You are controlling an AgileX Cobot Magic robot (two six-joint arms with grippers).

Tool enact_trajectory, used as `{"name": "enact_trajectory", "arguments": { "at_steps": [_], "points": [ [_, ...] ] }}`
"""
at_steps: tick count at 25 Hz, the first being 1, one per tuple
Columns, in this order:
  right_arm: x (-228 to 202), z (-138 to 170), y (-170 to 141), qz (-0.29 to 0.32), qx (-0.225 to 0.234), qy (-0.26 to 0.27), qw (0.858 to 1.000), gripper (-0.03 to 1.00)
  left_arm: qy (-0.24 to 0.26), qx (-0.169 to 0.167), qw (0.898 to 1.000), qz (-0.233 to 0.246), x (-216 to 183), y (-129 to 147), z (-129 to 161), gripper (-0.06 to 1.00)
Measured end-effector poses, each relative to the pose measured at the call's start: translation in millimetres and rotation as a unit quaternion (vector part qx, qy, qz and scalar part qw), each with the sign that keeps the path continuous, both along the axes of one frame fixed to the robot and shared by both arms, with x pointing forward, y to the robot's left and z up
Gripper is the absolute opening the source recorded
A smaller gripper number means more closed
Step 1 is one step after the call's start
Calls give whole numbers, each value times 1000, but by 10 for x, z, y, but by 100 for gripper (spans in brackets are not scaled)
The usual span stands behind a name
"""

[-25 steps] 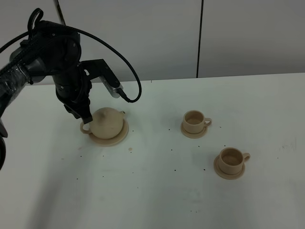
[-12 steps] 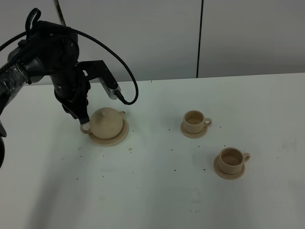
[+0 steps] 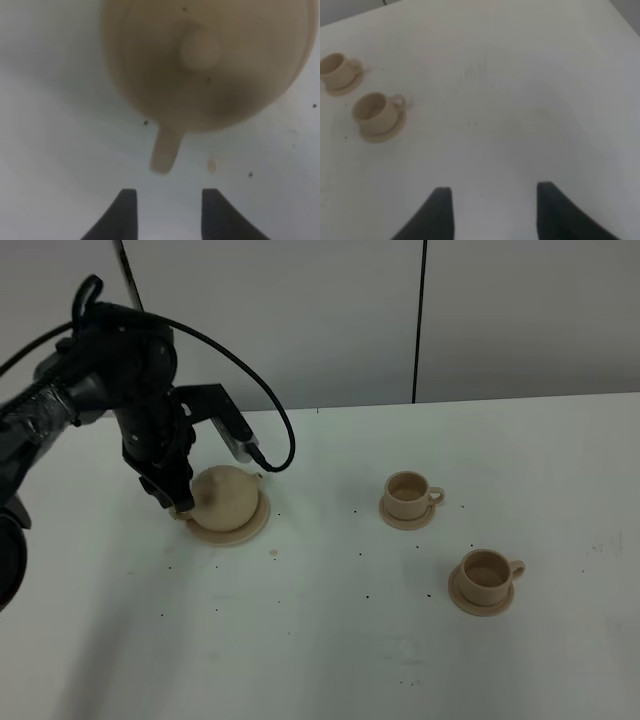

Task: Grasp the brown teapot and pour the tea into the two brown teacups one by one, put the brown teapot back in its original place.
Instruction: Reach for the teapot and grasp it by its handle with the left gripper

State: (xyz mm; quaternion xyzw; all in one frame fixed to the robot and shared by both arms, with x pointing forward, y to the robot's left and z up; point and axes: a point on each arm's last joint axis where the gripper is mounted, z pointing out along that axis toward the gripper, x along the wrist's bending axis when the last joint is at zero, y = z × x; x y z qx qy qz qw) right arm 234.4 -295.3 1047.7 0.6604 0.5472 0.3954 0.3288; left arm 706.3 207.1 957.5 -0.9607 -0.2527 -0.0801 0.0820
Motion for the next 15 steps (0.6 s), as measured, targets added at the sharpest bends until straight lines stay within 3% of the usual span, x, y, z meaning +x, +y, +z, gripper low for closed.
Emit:
{"name": "enact_trajectory", "arguments": {
  "at_steps": [15],
  "points": [
    [0,0,0,0,0,0,1000,38,7,8,1000,-1,12,7,-82,38]
  ]
}}
